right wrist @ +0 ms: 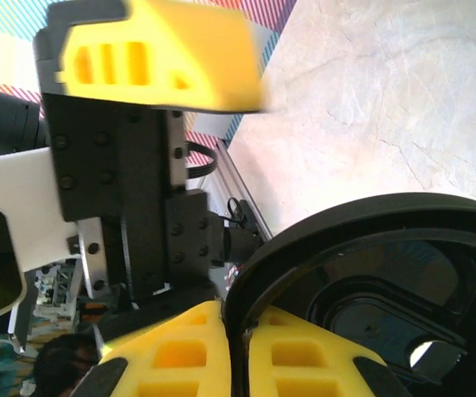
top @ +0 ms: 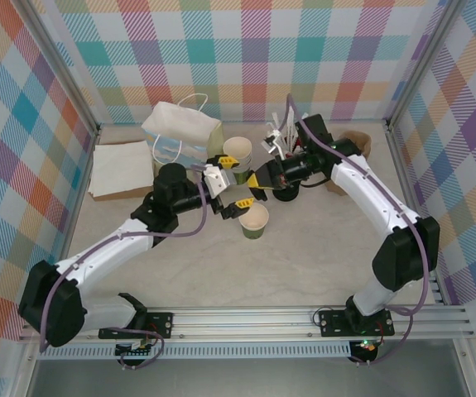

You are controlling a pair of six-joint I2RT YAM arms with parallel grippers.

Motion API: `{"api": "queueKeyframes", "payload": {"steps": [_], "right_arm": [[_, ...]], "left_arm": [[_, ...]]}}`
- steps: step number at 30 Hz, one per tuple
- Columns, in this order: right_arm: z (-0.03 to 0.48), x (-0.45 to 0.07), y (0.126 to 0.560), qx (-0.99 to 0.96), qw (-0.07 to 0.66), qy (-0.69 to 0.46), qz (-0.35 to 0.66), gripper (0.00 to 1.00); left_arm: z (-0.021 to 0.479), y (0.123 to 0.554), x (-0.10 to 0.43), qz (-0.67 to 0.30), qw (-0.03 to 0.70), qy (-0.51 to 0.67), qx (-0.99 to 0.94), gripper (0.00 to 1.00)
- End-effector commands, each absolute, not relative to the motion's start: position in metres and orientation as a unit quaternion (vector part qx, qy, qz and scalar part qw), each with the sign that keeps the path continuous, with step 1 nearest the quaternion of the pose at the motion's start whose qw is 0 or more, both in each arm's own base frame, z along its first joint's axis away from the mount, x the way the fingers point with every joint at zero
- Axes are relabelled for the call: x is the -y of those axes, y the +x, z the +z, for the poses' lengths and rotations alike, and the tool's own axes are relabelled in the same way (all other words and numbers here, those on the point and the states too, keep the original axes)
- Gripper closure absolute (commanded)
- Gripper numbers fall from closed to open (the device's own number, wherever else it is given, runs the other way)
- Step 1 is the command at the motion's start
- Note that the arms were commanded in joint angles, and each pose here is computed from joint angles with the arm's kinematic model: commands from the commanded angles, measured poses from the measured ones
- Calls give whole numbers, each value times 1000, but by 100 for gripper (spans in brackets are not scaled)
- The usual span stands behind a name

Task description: Pack the takeout coffee

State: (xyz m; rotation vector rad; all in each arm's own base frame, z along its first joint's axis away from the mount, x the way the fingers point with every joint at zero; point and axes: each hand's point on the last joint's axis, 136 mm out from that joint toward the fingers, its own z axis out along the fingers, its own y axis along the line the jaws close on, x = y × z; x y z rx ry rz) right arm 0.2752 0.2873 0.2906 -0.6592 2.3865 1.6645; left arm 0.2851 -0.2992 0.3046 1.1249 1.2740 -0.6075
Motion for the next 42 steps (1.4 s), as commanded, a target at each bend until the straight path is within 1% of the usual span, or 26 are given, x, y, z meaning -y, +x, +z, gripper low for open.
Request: {"api": "queueKeyframes", "payload": {"steps": [1,5,9,13,20,26,36,42], "right_arm": [[327,-281,270,-755,107,-232,604,99],[348,-278,265,-731,116,-241,628,98],[359,-278,260,-719,113,-247,639,98],[358,-279,259,-718,108,-246,642,98],[358,-282,264,-722,109,-236,641,98],[355,-285,267,-731,102,-220,638,98],[357,-287,268,-731,96,-209,642,98],[354,-289,270,-732,93,-207,642,98]], "left_arm": [[326,276,294,-262,656,482,-518,0],[327,275,297,-271,659,484,-508,0],[330,277,304,-291,662,483,-495,0],[335,284,311,-304,669,473,-485,1],[334,290,320,-317,664,476,-482,6],[338,296,321,-315,673,466,-480,9],[342,298,324,-320,675,465,-475,14],[347,296,324,-323,679,463,-469,15]]}}
